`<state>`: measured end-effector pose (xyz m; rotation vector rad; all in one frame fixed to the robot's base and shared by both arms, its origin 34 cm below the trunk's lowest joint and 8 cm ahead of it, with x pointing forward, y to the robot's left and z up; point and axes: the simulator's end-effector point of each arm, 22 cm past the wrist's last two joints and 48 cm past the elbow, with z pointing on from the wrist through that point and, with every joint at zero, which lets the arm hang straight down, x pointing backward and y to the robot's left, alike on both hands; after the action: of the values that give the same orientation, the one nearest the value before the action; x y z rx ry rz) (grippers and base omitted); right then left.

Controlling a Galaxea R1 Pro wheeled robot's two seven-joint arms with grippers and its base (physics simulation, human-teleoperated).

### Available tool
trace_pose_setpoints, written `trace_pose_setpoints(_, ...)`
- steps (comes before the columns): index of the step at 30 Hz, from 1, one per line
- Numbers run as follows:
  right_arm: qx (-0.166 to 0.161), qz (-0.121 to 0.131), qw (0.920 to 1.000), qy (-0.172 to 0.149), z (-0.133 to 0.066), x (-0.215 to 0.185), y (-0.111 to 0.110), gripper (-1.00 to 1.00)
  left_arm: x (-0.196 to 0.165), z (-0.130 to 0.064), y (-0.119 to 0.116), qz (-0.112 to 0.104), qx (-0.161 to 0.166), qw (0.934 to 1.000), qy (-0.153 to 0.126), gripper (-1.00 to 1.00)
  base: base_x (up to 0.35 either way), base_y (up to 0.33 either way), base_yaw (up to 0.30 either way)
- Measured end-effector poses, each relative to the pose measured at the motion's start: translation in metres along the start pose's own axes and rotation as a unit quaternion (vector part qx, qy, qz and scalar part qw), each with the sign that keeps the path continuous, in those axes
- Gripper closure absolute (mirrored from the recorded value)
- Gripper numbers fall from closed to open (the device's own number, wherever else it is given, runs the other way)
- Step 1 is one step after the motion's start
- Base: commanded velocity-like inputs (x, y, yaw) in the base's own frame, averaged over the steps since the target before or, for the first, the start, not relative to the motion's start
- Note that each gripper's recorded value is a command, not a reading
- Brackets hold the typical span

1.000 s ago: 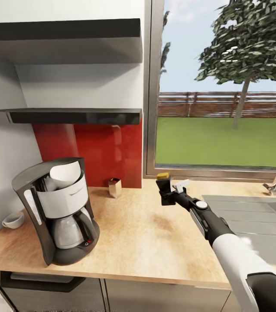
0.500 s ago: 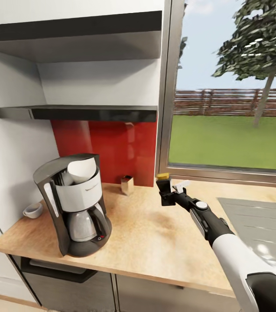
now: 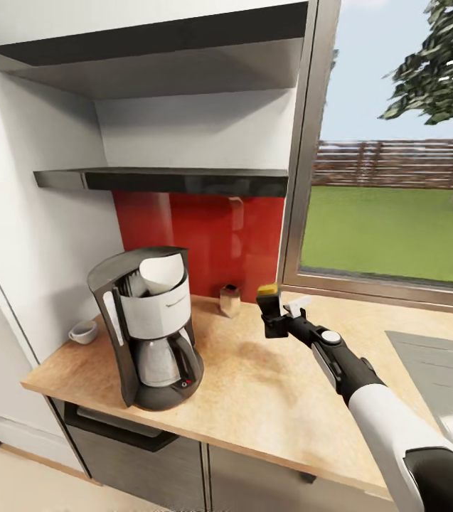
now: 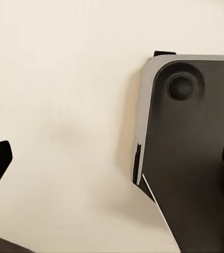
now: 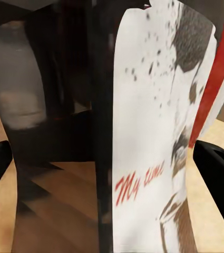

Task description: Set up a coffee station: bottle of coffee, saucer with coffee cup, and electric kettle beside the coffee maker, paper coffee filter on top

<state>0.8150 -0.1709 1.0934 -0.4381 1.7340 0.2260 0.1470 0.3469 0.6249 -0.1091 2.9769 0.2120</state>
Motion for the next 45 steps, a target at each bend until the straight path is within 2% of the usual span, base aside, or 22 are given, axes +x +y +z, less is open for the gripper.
trace_pose_setpoints(20, -0.002, 0.008, 0.9999, 0.015, 0.004, 0.02, 0.0, 1.0, 0.008, -0.001, 0.0, 0.001, -0.001, 1.0, 0.01, -1.0, 0.0, 0.0, 0.186)
trace_pose_setpoints(29, -0.002, 0.009, 0.9998, 0.017, 0.005, 0.023, 0.0, 1.0, 0.009, -0.001, 0.0, 0.002, 0.0, 0.9999, 0.011, -1.0, 0.0, 0.0, 0.031)
trace_pose_setpoints(33, -0.005, 0.012, 0.9995, 0.028, 0.004, 0.038, 0.002, 1.0, 0.008, -0.001, 0.001, 0.002, -0.001, 0.9999, 0.01, -1.0, 0.0, 0.0, 0.0)
trace_pose_setpoints(37, -0.007, -0.003, 0.9999, -0.013, 0.002, 0.039, 0.005, 1.0, 0.007, -0.001, 0.0, 0.002, 0.0, 1.0, 0.009, -1.0, 0.0, 0.0, 0.0)
trace_pose_setpoints(45, -0.006, -0.002, 0.9997, -0.022, 0.001, 0.043, 0.007, 1.0, 0.007, -0.001, -0.001, 0.002, 0.0, 1.0, 0.008, -1.0, 0.0, 0.0, 0.0)
